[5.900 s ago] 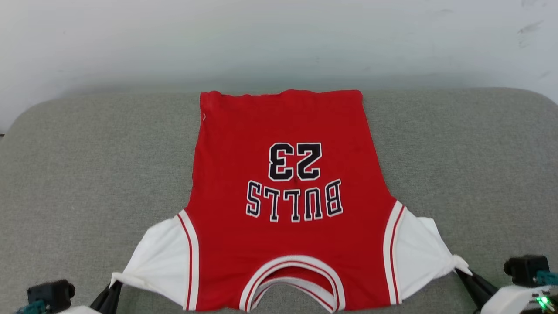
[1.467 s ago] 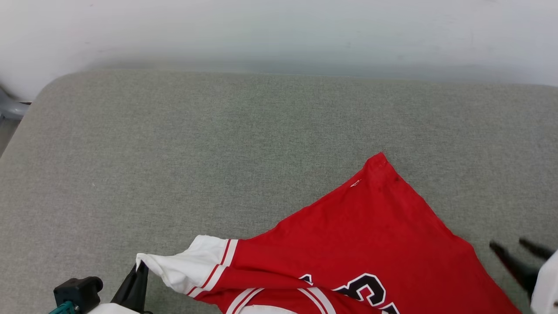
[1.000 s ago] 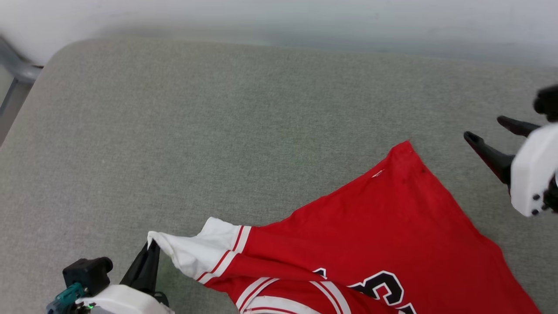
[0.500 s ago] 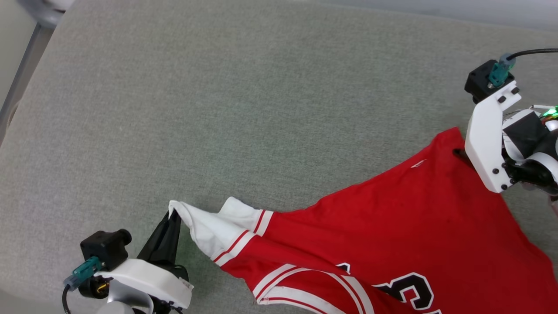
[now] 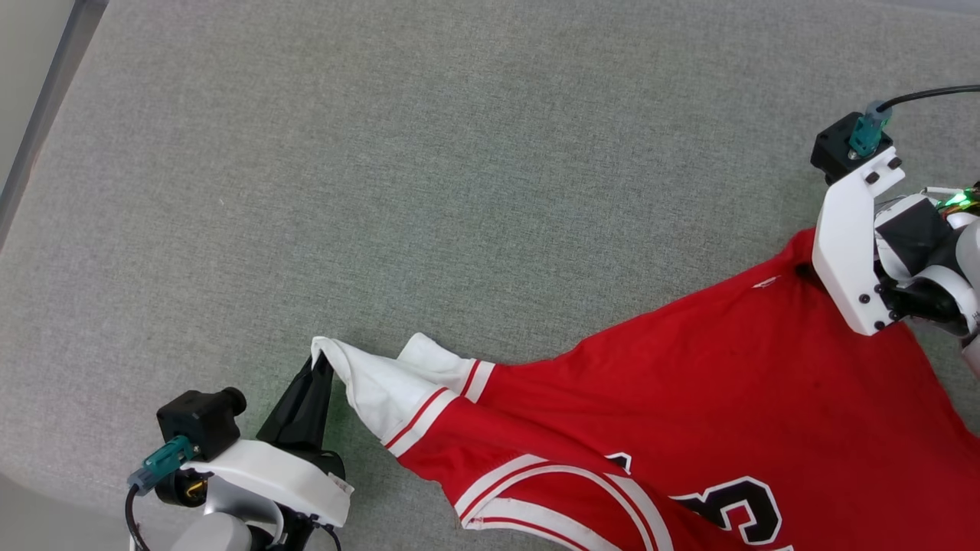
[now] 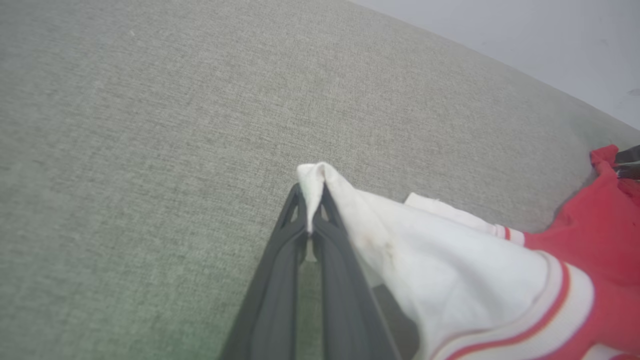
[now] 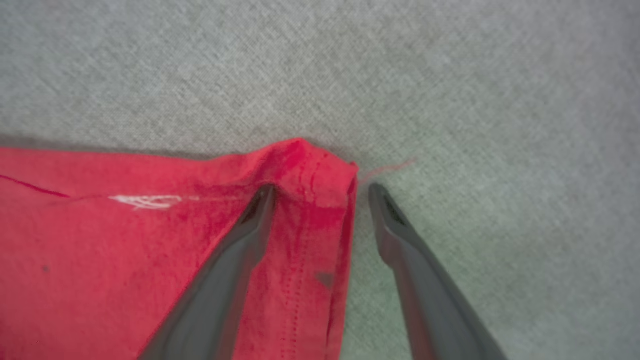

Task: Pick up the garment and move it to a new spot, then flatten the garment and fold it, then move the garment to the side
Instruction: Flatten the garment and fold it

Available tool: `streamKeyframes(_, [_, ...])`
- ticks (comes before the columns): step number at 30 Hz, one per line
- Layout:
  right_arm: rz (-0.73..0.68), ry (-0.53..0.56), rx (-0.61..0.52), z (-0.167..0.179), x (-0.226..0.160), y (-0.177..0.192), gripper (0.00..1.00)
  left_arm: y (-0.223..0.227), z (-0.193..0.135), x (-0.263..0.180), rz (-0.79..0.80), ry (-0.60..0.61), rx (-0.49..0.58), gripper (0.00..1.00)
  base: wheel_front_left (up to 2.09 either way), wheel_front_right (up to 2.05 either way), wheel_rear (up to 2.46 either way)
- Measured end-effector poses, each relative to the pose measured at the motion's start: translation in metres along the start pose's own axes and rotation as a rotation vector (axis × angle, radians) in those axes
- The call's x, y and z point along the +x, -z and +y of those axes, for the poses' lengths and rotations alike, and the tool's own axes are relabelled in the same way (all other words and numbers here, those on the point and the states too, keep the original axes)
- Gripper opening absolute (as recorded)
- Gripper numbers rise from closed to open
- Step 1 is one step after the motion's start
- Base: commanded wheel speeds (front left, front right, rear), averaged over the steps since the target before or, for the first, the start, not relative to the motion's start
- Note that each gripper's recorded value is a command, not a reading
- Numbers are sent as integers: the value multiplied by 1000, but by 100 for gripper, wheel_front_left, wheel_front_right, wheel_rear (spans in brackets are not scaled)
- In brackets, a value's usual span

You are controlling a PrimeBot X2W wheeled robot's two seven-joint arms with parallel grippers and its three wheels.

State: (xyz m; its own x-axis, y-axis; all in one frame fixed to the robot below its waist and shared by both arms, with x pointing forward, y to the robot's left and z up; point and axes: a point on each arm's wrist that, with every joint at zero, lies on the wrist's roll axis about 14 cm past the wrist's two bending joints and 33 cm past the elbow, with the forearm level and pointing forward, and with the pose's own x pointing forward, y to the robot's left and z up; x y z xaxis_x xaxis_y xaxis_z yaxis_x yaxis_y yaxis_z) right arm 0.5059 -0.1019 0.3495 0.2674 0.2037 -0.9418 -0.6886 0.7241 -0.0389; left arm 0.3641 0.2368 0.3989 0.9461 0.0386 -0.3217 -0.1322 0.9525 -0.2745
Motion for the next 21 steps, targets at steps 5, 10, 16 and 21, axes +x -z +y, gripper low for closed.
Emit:
streamKeyframes(5, [-56,5,-27,4,-3,-6,0,-3,-1,0,-9,4,4,0,0,0,0])
streamKeyframes(10, [-189,10,-5,5,-19,-22,0,-7,-4,-4,-26,14,6,0,0,0,0])
streamKeyframes(16, [-443,33,23,1,-63,-53,0,-21,-7,-14,-64,29,22,0,0,0,0])
streamKeyframes(21, [-609,59,52,0,-98,-56,0,-36,-13,-22,-108,53,47,0,0,0,0])
